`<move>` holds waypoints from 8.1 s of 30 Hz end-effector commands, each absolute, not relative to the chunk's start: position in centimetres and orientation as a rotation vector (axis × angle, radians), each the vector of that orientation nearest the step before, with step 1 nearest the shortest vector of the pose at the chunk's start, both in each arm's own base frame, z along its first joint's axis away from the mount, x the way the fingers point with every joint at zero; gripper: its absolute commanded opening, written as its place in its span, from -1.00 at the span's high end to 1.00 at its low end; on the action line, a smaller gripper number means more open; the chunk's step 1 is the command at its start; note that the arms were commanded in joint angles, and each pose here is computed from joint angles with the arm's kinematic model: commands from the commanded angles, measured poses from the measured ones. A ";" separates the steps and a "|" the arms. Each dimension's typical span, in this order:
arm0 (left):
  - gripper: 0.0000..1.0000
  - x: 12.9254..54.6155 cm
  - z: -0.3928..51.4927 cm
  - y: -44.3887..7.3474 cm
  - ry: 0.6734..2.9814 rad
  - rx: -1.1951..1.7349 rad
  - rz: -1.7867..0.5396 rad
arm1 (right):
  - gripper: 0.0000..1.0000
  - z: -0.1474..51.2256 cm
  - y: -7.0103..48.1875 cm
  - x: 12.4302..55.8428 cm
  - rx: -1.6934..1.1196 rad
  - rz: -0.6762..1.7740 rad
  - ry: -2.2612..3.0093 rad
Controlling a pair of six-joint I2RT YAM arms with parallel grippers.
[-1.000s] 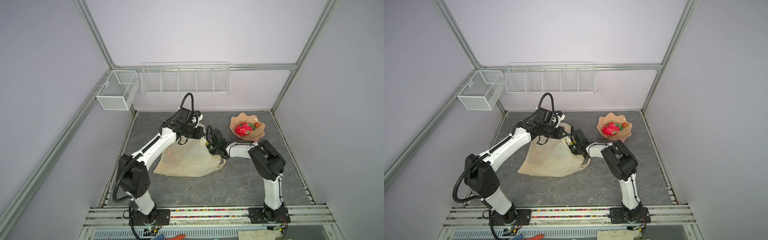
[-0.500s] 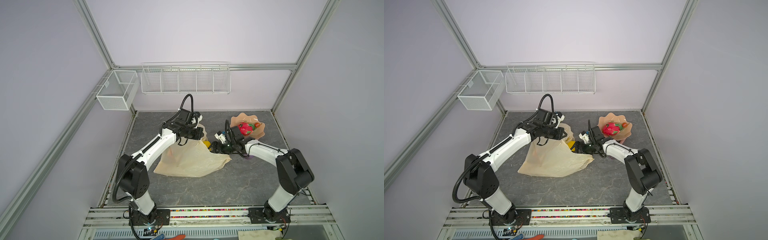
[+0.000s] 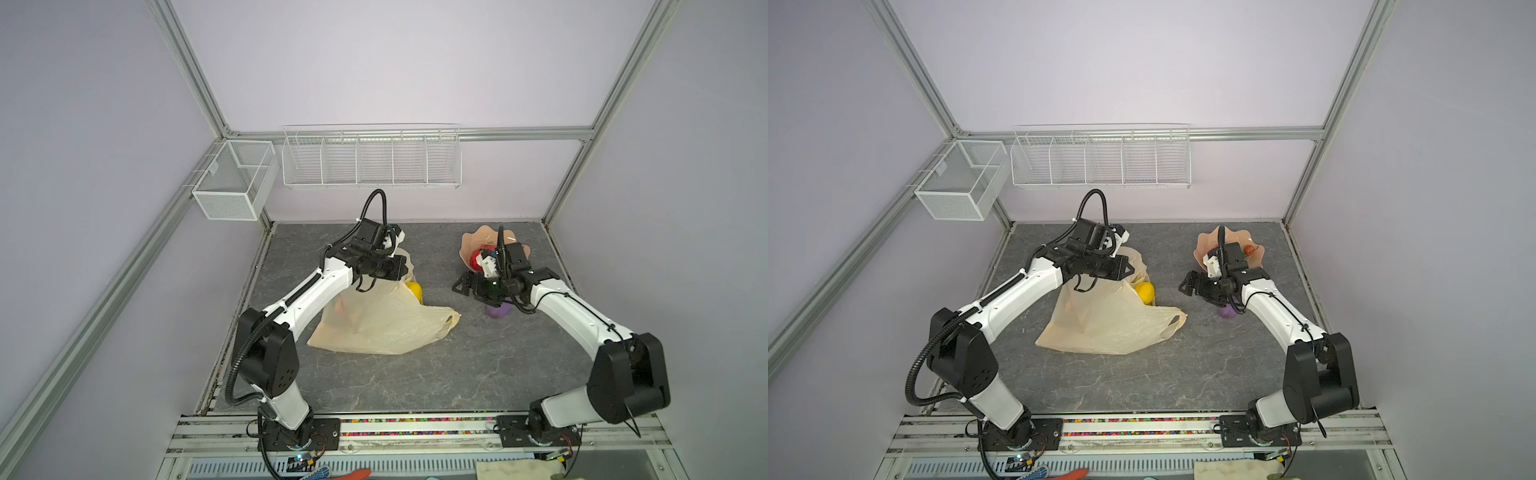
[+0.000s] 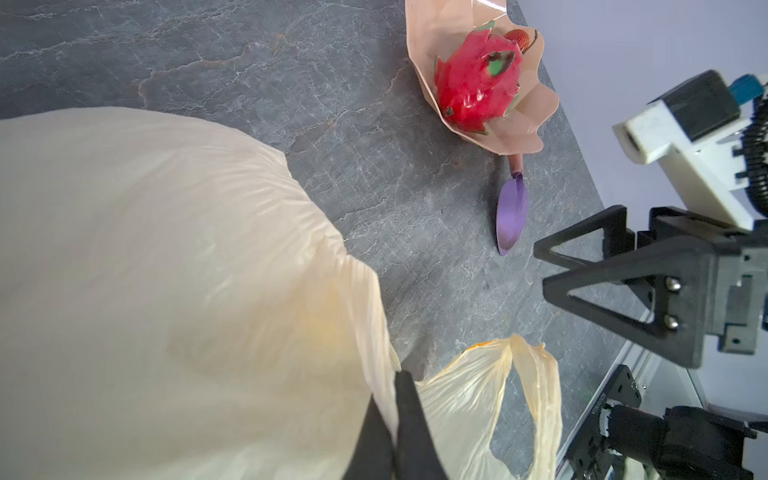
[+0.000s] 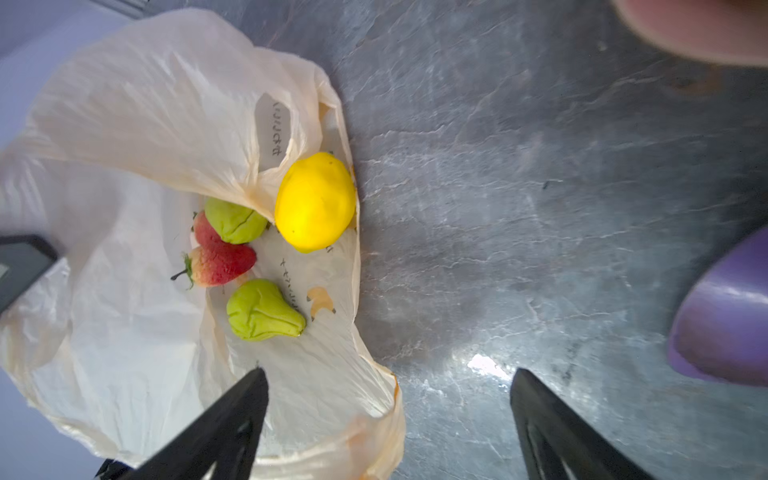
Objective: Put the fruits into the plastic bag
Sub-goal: 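Move the right gripper back to the bowl above the strawberry, then lower and close the right gripper on the strawberry in the bowl, then carry the strawberry with the right gripper into the bag mouth, then open the right gripper to drop the strawberry into the bag, then move the right gripper back over the bowl above the dragon fruit, then lower the right gripper around the red dragon fruit in the bowl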
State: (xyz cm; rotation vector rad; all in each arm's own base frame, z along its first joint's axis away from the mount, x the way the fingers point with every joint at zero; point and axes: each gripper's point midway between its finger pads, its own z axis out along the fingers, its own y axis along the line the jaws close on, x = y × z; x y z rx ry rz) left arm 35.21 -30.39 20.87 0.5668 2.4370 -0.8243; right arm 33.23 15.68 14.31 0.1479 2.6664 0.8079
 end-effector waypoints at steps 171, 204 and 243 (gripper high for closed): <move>1.00 35.5 22.6 -30.1 2.363 0.585 -0.824 | -0.97 12.1 37.0 31.2 -0.210 1.642 2.606; 1.00 35.2 21.4 -30.1 2.364 0.593 -0.839 | -0.76 18.3 10.8 38.8 0.695 0.852 2.522; 1.00 34.9 20.9 -29.9 2.378 0.573 -0.841 | -0.76 10.1 5.1 49.6 1.529 0.698 2.250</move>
